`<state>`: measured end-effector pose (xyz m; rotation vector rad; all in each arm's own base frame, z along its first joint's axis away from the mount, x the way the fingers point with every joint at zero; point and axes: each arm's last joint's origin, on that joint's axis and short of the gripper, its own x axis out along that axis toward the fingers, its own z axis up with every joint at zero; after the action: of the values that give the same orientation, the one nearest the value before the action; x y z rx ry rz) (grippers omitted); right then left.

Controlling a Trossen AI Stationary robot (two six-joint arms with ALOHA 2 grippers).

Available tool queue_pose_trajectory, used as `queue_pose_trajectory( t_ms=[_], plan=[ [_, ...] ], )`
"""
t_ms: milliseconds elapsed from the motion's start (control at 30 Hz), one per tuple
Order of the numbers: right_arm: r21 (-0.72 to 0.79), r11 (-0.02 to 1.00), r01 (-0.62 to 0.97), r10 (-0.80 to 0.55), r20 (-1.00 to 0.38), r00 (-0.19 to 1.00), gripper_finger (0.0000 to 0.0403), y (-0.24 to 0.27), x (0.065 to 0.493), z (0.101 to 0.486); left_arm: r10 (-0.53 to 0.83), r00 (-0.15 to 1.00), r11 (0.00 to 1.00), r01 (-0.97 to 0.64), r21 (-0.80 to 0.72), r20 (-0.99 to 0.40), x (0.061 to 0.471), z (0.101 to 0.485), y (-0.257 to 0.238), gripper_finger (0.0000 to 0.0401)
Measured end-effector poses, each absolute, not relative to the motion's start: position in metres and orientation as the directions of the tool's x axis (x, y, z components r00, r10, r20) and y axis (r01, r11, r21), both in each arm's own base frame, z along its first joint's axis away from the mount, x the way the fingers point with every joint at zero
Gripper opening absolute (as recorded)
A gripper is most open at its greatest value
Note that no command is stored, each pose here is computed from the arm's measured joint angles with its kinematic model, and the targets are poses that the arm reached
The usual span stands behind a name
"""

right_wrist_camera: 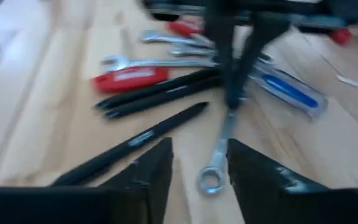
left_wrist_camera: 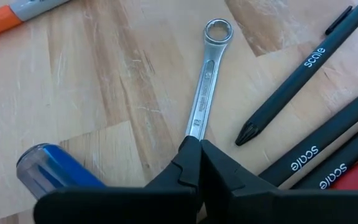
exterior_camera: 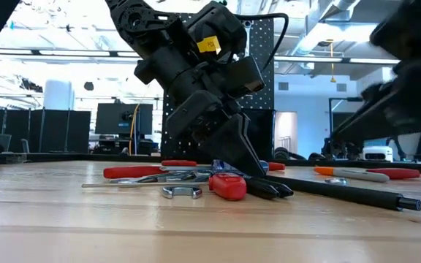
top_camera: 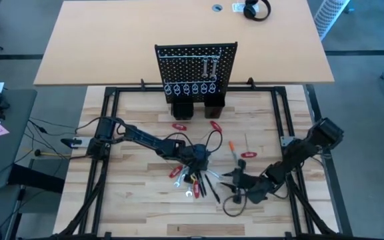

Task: Hang tools onto peg board
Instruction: Hang the wrench on the peg board

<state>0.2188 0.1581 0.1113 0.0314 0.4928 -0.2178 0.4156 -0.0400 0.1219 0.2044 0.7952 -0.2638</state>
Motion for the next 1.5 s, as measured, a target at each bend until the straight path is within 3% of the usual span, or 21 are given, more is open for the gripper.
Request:
queue_pose_trajectory(
  t_ms=[200, 333, 633, 933, 1100, 1333, 1500],
  plan=[
    [-0.005, 0.969, 0.246, -0.21, -0.54, 0.815, 0.0223, 0.149, 0.231, 0.091, -0.157, 0.68, 0.948, 0.307, 0.083, -0.716, 0.416, 0.122, -0.044, 0.0],
    [0.003, 0.953, 0.305, -0.247, -0.575, 0.78, 0.0231, 0.145, 0.232, 0.071, -0.142, 0.68, 0.953, 0.291, 0.087, -0.72, 0.416, 0.122, -0.045, 0.0],
    [-0.023, 0.953, 0.302, -0.254, -0.603, 0.756, 0.0173, 0.148, 0.225, 0.056, -0.136, 0.69, 0.959, 0.272, 0.08, -0.711, 0.417, 0.123, -0.046, 0.0],
    [0.0, 0.955, 0.297, -0.255, -0.51, 0.822, 0.0093, 0.151, 0.211, 0.036, -0.076, 0.71, 0.967, 0.223, 0.122, -0.7, 0.421, 0.13, -0.06, 0.0],
    [0.059, 0.954, 0.294, -0.229, -0.49, 0.841, 0.0091, 0.149, 0.203, 0.035, -0.062, 0.756, 0.96, 0.223, 0.168, -0.651, 0.426, 0.147, -0.076, 0.0],
    [-0.085, 0.978, 0.188, -0.206, -0.477, 0.854, 0.009, 0.148, 0.205, 0.041, -0.086, 0.776, 0.947, 0.259, 0.19, -0.625, 0.43, 0.156, -0.089, 0.0002],
    [-0.138, 0.98, 0.144, -0.195, -0.503, 0.842, 0.009, 0.147, 0.202, 0.053, -0.088, 0.779, 0.932, 0.284, 0.225, -0.621, 0.43, 0.156, -0.089, 0.004]
  ],
)
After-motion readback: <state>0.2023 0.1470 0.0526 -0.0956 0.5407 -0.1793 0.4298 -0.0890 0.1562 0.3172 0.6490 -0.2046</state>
